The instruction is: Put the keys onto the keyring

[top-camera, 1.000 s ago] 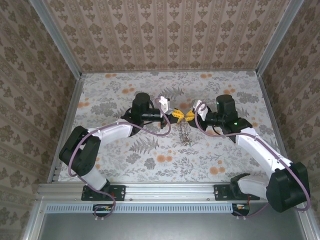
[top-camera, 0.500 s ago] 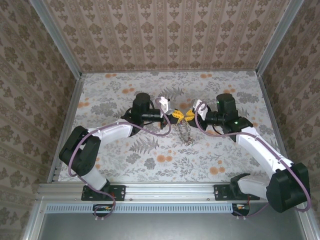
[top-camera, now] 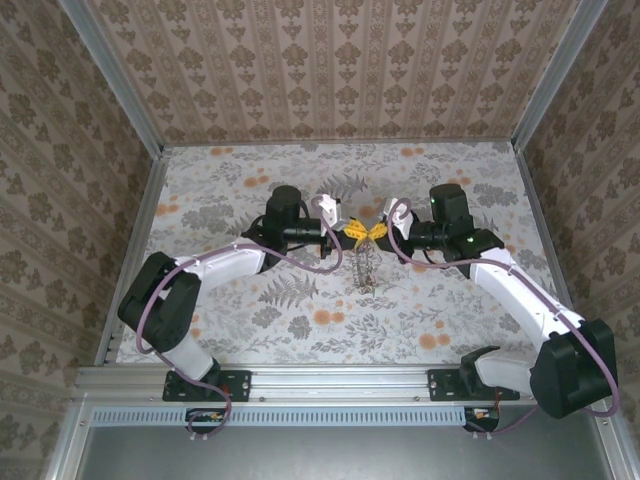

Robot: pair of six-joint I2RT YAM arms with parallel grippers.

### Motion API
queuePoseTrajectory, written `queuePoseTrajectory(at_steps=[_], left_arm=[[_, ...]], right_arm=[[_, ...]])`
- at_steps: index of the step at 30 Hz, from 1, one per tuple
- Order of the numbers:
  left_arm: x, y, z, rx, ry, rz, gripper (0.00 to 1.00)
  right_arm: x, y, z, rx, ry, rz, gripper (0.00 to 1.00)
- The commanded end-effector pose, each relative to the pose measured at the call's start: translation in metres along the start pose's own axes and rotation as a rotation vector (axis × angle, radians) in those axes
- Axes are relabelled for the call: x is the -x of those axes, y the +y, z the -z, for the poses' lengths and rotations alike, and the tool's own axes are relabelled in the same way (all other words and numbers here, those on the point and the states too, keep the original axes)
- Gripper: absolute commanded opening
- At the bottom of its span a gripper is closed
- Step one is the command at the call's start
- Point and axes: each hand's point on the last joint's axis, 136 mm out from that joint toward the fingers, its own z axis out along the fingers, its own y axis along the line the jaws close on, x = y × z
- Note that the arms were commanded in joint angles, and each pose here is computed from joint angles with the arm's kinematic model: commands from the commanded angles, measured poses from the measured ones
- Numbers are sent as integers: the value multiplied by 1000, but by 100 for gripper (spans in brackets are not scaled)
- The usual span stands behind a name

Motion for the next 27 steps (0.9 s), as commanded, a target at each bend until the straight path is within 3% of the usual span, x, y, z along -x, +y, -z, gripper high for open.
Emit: queuePoseTrajectory(at_steps=[1, 6, 16, 27], left_arm=[[2, -4, 2, 5, 85, -64, 19], [-7, -7, 2, -5, 180, -91, 24], [11, -4, 0, 13, 116, -120, 26], [12, -10, -3, -23, 96, -107, 23]], right_arm=[[7, -2, 6, -18, 58, 42, 0], [3, 0, 9, -31, 146, 78, 0], [5, 3, 6, -24, 192, 121, 0], [10, 6, 4, -6, 162, 116, 0]])
